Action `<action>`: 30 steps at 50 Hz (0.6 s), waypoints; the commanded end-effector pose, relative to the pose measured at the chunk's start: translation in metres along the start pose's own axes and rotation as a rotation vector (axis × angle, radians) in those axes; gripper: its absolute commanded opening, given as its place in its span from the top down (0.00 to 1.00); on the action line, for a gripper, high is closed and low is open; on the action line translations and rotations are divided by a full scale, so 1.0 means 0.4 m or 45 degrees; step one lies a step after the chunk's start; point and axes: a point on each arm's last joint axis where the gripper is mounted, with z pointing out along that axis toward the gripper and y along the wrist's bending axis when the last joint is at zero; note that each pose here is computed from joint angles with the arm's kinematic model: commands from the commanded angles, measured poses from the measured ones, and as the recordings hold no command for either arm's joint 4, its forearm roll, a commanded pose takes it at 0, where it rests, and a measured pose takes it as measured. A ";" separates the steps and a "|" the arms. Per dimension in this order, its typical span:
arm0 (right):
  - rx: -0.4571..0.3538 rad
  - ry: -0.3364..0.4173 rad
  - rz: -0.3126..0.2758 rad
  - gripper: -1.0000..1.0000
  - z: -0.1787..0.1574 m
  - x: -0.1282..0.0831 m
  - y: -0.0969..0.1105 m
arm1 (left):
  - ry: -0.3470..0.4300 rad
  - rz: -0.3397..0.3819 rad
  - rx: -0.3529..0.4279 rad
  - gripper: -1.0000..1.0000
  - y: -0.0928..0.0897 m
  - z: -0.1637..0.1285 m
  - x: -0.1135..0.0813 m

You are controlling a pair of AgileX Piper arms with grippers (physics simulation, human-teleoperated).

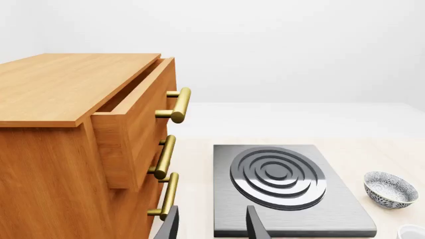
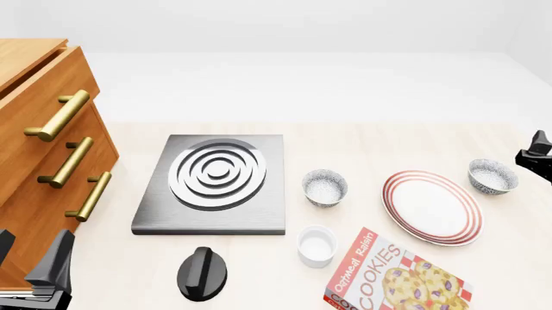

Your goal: Pick the akita bowl next to the plate and place it on the plate.

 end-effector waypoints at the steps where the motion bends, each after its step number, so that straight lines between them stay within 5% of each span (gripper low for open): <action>1: 0.019 0.026 0.023 0.00 0.008 0.017 -0.011 | 0.000 0.000 0.000 0.00 0.000 0.000 0.000; 30: 0.057 0.098 0.084 0.00 0.044 0.047 -0.033 | 0.000 0.000 0.000 0.00 0.000 0.000 0.000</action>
